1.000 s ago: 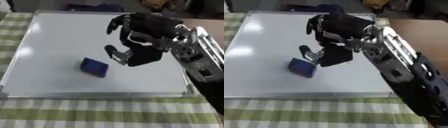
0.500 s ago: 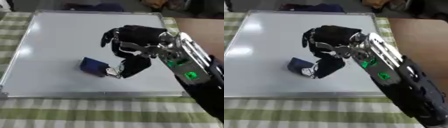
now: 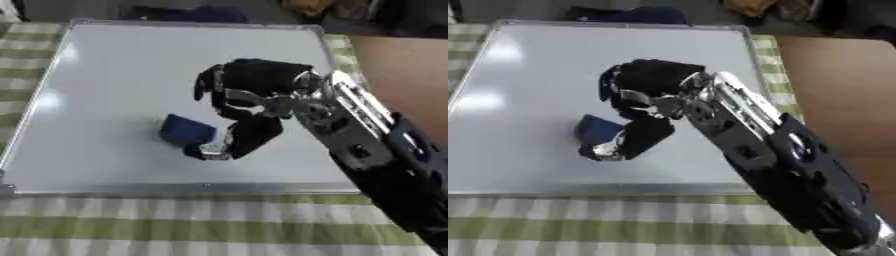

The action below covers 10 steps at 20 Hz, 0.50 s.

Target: Wipe the whiteboard clean with a brush.

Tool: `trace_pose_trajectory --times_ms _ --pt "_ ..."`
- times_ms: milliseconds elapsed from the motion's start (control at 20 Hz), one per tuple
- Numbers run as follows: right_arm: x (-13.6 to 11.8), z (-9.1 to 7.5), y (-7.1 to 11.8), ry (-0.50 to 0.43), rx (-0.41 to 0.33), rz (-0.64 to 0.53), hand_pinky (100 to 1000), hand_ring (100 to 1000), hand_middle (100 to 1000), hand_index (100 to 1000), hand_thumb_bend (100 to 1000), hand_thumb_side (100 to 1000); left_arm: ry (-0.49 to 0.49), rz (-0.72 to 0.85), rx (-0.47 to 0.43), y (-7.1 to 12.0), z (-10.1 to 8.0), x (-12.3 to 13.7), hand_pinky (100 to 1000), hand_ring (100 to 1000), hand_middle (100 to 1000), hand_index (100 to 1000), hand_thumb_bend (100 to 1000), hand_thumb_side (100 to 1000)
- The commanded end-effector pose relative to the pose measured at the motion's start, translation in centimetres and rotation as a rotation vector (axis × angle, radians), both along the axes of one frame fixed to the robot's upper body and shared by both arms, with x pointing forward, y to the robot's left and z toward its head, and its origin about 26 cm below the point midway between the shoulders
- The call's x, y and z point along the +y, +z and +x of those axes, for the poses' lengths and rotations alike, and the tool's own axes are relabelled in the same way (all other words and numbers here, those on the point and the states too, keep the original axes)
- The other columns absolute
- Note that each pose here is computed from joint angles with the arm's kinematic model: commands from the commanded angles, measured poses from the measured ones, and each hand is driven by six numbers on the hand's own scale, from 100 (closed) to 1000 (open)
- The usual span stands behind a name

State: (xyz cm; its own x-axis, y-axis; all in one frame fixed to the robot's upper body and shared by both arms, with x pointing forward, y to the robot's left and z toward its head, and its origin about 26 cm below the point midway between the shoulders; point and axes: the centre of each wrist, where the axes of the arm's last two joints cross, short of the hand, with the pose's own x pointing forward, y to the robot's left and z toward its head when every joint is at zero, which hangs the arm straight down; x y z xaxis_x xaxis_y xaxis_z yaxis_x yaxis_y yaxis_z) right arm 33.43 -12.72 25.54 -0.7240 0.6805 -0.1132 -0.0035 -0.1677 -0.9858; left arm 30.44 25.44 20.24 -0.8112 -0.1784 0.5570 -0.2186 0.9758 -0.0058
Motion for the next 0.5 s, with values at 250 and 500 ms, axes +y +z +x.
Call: trace_pose_trajectory --times_ms 250,500 --pt "1.1 1.2 -0.9 -0.038 -0.103 -0.028 704 833 682 100 393 812 -0.012 0.010 -0.019 0.6 -0.3 -0.2 620 738 736 694 271 1000" --pt "1.4 2.0 -1.9 -0.050 -0.100 -0.049 702 833 727 100 394 775 -0.016 0.010 -0.020 0.6 -0.3 -0.2 620 738 736 694 271 1000"
